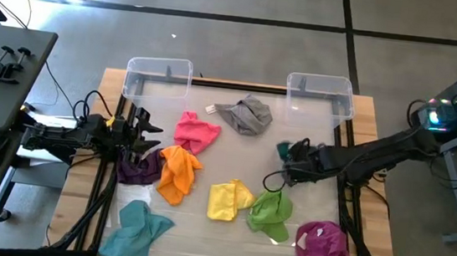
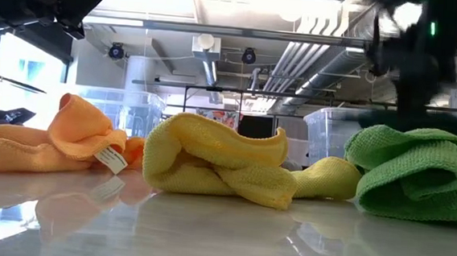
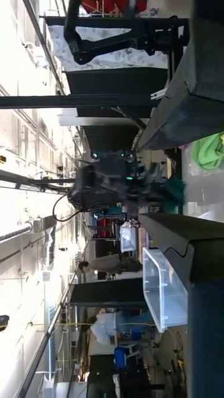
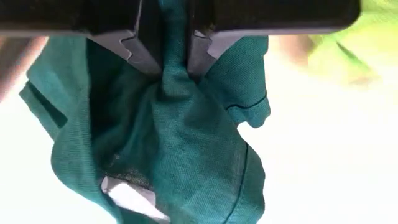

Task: Sort towels by color in basket
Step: Put the dark green kitchen towel into the right transparent bin, then put the gray kitchen towel into the right transparent bin

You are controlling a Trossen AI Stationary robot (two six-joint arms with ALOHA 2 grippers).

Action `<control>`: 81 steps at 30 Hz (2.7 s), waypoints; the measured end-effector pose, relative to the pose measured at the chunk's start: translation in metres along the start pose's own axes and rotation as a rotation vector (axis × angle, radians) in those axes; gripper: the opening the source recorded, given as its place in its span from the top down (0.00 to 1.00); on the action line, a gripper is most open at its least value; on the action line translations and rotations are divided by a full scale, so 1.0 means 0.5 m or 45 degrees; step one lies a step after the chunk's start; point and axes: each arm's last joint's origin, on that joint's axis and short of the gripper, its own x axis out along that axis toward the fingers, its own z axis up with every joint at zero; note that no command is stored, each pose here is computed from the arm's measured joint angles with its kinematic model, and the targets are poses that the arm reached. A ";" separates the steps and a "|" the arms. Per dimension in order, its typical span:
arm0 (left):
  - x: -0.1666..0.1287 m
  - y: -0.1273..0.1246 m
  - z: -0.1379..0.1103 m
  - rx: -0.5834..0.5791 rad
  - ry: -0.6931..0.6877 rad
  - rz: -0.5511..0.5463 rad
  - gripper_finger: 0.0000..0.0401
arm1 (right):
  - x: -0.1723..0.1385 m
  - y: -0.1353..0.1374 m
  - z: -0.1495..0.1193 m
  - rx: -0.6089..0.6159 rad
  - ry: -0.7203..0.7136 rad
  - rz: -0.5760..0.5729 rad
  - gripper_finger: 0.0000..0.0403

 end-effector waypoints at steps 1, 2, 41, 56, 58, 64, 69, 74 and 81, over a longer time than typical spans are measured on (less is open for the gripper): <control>0.000 0.000 0.000 0.000 0.000 0.000 0.60 | -0.025 -0.001 0.008 0.003 -0.071 -0.034 0.92; 0.000 0.000 0.000 0.000 -0.002 0.001 0.60 | -0.048 -0.003 0.015 -0.007 -0.141 -0.067 0.92; 0.000 0.000 0.006 -0.001 -0.038 0.005 0.60 | 0.113 -0.441 0.282 0.234 0.117 -0.207 0.64; 0.000 0.000 0.006 -0.034 -0.038 0.004 0.60 | -0.044 -0.369 0.269 0.186 -0.235 -0.143 0.45; 0.000 0.000 0.006 -0.034 -0.038 0.004 0.60 | -0.081 -0.337 0.254 0.151 -0.332 -0.091 0.45; 0.000 0.000 0.003 0.016 -0.020 0.004 0.60 | -0.153 -0.226 0.199 -0.022 -0.599 0.097 0.45; 0.000 0.000 0.000 0.041 0.000 0.010 0.60 | -0.134 -0.114 0.137 -0.250 -0.688 0.336 0.45; 0.005 0.002 -0.006 0.068 0.043 0.035 0.60 | -0.076 -0.009 0.048 -0.560 -0.607 0.599 0.45; 0.030 -0.005 -0.017 0.023 0.190 0.108 0.60 | 0.011 0.058 -0.040 -0.362 -0.540 0.619 0.45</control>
